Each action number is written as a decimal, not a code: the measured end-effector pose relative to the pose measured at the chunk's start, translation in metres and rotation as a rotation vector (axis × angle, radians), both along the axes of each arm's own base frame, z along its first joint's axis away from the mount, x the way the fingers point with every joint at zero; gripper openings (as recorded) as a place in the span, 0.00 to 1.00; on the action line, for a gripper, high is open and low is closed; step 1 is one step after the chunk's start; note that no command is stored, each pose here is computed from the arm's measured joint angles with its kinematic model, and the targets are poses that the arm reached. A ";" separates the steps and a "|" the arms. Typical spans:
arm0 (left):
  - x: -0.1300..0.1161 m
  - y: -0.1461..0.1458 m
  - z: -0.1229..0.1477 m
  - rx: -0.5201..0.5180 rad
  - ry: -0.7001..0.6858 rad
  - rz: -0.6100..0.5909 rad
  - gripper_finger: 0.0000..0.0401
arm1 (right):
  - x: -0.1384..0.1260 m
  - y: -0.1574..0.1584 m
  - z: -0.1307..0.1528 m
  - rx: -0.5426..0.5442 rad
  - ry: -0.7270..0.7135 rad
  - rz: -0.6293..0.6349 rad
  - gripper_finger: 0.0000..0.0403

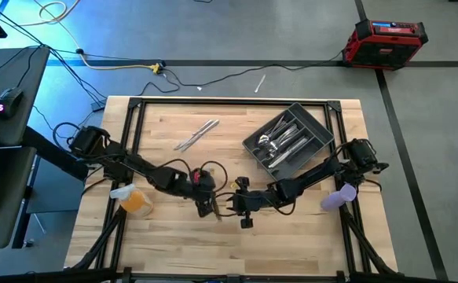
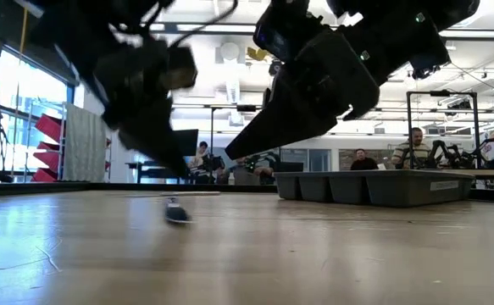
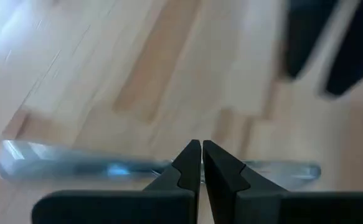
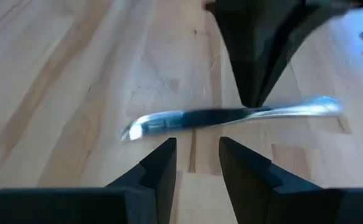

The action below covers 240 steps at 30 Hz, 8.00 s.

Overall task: Sort silverware
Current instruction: Put the knife in the silverware tray

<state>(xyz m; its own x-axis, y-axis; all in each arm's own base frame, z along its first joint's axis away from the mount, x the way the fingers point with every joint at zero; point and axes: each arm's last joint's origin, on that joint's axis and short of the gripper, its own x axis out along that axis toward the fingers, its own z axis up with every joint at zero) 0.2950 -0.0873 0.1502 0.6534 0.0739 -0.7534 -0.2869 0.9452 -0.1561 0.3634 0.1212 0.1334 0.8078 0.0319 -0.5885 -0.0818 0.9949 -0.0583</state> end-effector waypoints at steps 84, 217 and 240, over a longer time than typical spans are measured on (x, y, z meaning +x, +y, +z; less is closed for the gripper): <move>0.034 -0.028 -0.066 -0.077 -0.124 -0.163 0.00 | 0.026 -0.003 -0.037 0.648 0.257 0.040 0.52; 0.013 0.016 -0.033 0.501 -0.076 -1.092 0.00 | 0.029 0.031 0.017 -1.330 -0.204 1.443 0.43; 0.027 0.014 -0.043 0.348 -0.073 -0.998 0.00 | 0.030 0.014 -0.008 -1.447 0.016 1.523 0.43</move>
<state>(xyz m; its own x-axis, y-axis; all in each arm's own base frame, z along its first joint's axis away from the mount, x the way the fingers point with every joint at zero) 0.3215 -0.0732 0.1067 0.5797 -0.3176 -0.7504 0.6436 0.7433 0.1826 0.3939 0.1347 0.1249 0.5870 0.1280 -0.7994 -0.6039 -0.5884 -0.5376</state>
